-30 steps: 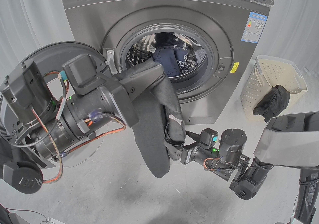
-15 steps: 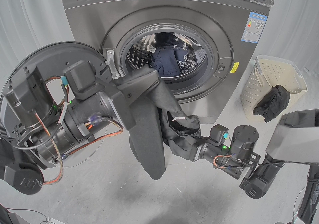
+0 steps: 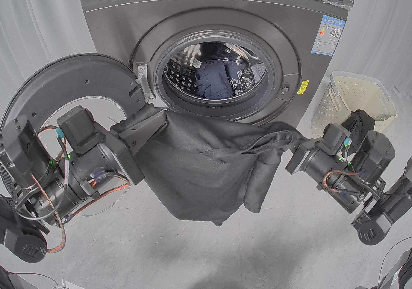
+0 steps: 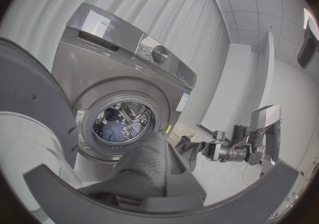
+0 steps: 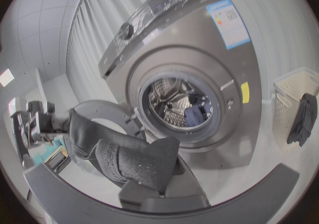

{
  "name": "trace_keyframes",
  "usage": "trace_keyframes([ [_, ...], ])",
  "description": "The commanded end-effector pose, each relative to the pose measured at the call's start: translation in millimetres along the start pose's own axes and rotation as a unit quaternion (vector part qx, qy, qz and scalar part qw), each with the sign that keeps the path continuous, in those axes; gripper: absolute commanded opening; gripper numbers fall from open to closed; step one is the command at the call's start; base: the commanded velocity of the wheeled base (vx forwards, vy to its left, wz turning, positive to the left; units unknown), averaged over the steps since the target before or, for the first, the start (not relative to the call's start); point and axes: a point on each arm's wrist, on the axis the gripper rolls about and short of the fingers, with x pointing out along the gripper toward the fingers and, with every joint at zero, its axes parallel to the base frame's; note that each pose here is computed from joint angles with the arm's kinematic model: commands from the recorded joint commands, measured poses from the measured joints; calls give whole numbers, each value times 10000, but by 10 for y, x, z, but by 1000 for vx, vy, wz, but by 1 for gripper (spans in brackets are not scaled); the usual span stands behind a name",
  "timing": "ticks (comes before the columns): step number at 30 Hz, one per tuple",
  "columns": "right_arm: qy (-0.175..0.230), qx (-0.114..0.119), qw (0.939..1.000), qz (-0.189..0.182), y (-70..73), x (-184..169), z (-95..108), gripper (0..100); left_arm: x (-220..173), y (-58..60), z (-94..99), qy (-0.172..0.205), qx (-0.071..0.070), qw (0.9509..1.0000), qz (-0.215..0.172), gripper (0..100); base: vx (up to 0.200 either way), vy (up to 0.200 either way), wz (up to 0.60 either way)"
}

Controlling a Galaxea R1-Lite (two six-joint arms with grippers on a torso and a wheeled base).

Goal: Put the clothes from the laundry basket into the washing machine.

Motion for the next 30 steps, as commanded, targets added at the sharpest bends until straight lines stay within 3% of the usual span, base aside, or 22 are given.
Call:
trace_keyframes([
  [1, -517, -14, 9986, -101, -49, 16, 260, 0, -14, 68, -30, 31, -12, 9998, 194, 0, 0, 0, 0],
  [18, -1319, -107, 9912, -33, -38, -53, 708, 0, 149, 196, -157, -302, 23, 9978, 581, 0, 0, 0, 0],
  [30, -1286, -118, 9916, -58, -48, -72, 696, 0, 187, 184, -76, -678, 66, 9963, 522, 0, 0, 0, 0],
])
